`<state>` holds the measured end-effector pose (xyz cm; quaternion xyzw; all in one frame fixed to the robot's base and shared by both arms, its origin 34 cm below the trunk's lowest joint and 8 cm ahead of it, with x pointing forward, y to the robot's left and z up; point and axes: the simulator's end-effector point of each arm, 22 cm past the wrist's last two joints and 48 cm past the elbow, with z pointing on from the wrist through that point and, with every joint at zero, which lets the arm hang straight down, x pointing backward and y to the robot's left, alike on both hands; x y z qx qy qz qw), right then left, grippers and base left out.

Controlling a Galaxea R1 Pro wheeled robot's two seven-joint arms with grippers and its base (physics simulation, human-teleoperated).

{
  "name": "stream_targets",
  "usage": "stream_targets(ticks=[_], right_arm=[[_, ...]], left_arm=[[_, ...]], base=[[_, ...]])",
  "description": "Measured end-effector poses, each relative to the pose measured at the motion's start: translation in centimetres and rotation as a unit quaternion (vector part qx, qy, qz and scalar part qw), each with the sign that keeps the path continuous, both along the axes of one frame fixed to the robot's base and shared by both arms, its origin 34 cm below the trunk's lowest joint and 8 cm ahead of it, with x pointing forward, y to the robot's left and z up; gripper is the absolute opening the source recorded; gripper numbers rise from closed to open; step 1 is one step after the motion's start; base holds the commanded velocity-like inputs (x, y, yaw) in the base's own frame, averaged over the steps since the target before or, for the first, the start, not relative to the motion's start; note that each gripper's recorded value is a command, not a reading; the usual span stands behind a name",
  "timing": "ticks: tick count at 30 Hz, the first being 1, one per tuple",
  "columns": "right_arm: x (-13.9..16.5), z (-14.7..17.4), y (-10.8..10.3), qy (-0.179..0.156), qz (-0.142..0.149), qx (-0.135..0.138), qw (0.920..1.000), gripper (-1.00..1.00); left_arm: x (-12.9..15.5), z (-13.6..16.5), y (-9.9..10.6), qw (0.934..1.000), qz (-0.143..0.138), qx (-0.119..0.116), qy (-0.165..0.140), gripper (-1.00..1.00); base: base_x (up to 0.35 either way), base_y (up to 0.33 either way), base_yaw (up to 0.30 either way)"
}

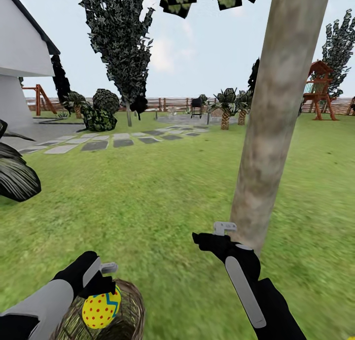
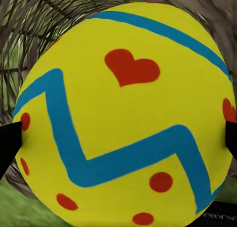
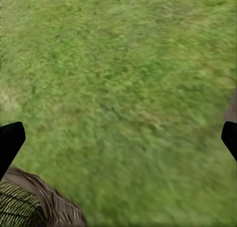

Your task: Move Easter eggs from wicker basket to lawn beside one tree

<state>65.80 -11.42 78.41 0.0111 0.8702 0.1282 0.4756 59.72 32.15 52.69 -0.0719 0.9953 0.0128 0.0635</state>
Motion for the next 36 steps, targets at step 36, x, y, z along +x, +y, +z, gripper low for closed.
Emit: stream_targets(ticks=[36], right_arm=[[0.9, 6.9, -0.1, 0.001, -0.001, 0.001, 1.0000, 1.00]], left_arm=[[1.7, 9.3, -1.2, 0.9996, -0.023, -0.008, -0.015, -1.00]], base=[[0.000, 0.000, 0.000]])
